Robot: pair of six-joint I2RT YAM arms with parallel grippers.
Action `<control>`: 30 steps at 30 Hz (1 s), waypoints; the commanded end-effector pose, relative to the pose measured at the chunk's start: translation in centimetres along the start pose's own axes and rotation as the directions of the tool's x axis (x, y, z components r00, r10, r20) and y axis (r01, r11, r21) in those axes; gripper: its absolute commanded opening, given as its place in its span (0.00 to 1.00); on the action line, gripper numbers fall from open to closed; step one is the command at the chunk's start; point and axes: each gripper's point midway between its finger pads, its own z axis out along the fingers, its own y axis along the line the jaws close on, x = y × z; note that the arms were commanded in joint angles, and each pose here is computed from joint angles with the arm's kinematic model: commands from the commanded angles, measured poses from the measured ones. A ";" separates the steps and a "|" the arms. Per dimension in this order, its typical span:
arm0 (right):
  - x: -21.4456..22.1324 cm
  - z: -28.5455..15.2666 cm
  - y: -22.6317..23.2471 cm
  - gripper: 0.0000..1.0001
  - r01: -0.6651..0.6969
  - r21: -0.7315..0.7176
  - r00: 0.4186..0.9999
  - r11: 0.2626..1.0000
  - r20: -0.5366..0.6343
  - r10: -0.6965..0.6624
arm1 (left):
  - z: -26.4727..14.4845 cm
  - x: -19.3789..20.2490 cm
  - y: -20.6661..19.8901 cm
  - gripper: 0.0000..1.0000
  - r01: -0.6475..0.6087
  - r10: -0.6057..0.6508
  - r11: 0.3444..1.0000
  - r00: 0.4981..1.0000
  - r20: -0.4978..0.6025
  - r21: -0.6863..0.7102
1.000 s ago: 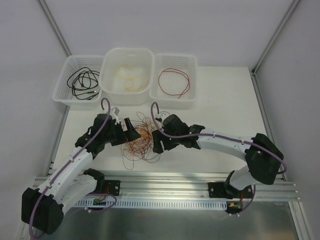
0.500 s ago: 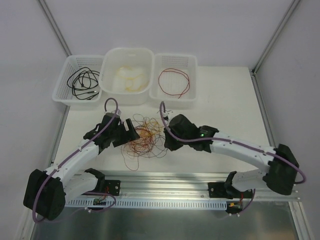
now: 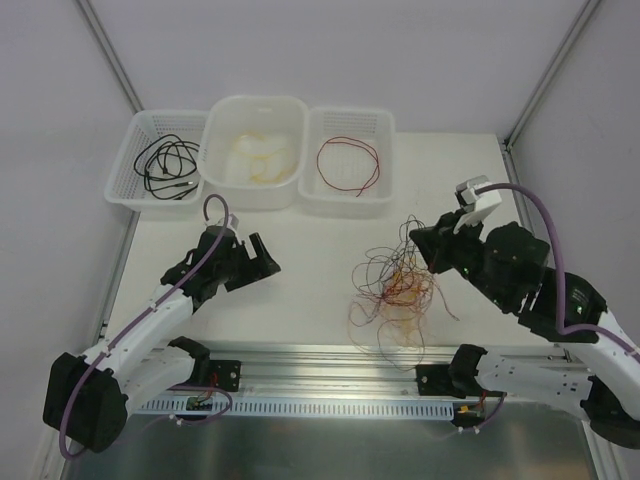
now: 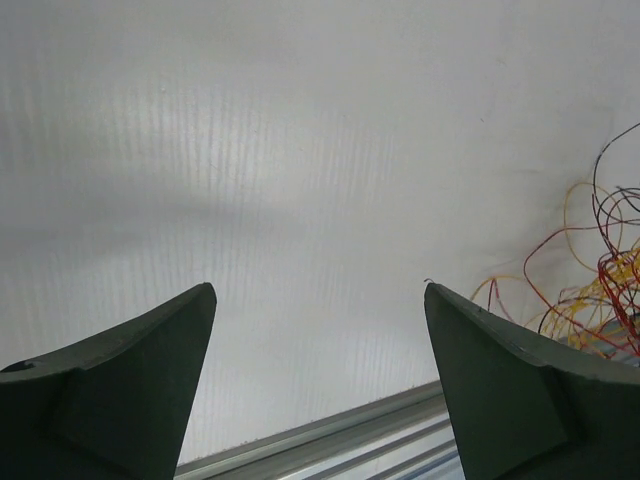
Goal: Untangle the cables
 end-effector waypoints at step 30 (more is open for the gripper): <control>-1.1 2.0 -7.9 0.07 -0.065 0.450 0.996 0.890 0.079 0.033 | -0.7 2.0 -4.5 0.92 -0.056 0.058 0.979 0.998 -0.004 0.197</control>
